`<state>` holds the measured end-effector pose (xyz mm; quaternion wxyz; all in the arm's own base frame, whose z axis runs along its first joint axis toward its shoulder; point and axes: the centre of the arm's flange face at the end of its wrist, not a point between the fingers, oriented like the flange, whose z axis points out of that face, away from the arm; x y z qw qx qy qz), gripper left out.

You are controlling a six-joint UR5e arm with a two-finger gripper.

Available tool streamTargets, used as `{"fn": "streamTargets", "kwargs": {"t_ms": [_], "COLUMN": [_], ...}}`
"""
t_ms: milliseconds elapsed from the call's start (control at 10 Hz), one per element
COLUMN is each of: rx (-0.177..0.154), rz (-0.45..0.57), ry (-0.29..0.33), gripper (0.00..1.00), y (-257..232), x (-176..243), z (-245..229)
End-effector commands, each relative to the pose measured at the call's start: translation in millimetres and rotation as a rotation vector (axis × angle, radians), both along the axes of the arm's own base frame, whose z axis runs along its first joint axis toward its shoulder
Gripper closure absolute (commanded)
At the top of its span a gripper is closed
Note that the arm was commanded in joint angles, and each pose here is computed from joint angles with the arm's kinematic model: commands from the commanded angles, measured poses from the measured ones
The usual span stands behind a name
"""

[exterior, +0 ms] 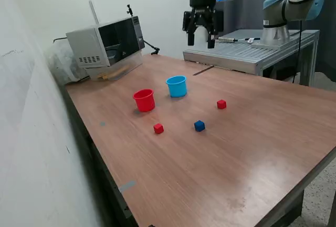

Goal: Place red objects in the red bin, and blue objects in the blue bin.

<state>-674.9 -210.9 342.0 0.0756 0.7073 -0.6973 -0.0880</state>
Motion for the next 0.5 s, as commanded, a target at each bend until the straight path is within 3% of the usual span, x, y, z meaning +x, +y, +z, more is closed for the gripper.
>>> {"fn": "streamTargets", "kwargs": {"t_ms": [0, 400], "rx": [0.003, 0.004], "rz": [0.001, -0.066], "ry": [-0.033, -0.127], "gripper": [0.0, 0.0], "y": [-7.7, -11.6], "x": [-43.0, -65.3], "z": [-72.8, -184.1]}}
